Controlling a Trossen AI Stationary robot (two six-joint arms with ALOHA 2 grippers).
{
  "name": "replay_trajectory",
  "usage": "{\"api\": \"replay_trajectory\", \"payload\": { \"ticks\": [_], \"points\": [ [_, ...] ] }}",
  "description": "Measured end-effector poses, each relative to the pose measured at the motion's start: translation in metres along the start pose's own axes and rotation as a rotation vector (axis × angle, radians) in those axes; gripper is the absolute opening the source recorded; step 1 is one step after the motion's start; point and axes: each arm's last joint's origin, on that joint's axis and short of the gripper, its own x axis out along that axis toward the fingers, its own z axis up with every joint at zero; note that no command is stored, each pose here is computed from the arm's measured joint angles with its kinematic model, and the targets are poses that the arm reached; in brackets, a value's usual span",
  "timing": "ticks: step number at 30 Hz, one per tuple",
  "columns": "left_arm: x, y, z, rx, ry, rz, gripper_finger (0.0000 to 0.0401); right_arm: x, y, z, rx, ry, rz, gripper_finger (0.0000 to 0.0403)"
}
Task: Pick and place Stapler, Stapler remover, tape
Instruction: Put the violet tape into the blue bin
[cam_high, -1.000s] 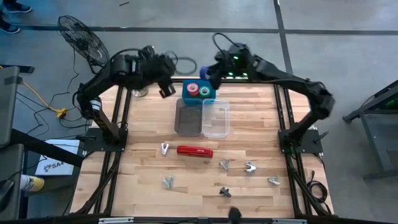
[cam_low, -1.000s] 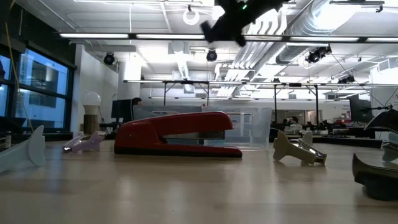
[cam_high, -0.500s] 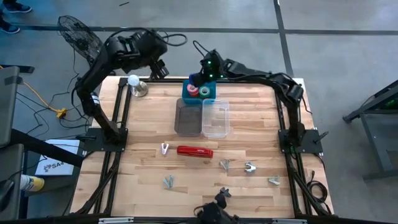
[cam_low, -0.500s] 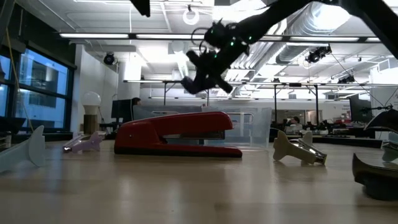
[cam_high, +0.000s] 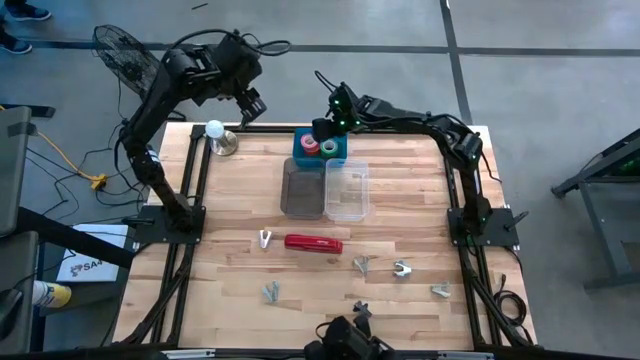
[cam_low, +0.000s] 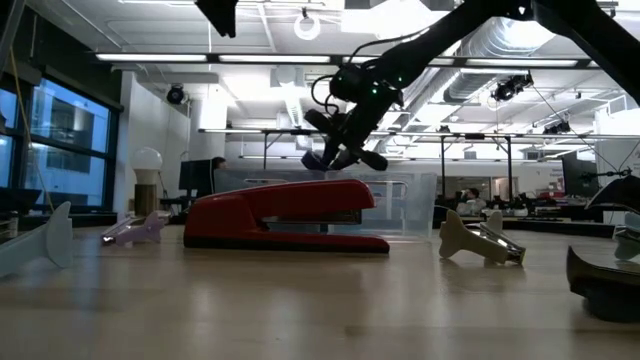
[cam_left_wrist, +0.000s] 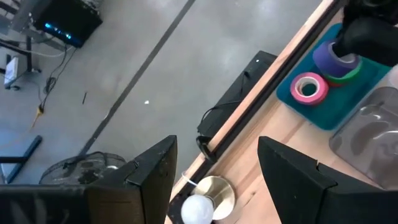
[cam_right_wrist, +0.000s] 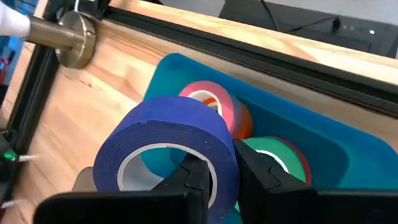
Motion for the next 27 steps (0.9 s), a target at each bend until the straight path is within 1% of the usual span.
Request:
{"api": "replay_trajectory", "payload": {
  "ticks": [7,11,15,20,27],
  "points": [
    [0.006,0.013,-0.002,-0.035,0.024,0.029,0.0220,0.001,0.001,-0.004,0.006,0.028,-0.014,0.0046],
    [0.009,0.018,-0.003,-0.056,0.030,0.005,0.0220,0.001,0.001,-0.004,0.003,0.025,-0.004,0.0055],
    [0.011,0.021,-0.004,-0.056,0.033,-0.017,0.0220,0.001,0.001,-0.004,-0.001,0.034,0.004,0.0074],
    [0.011,0.021,-0.004,-0.053,0.032,-0.018,0.0220,0.001,0.002,-0.005,0.000,0.060,0.035,0.0108],
    [0.011,0.021,-0.004,-0.045,0.031,-0.021,0.0220,0.000,0.001,-0.008,-0.010,0.097,0.031,0.0142]
  ]
}}
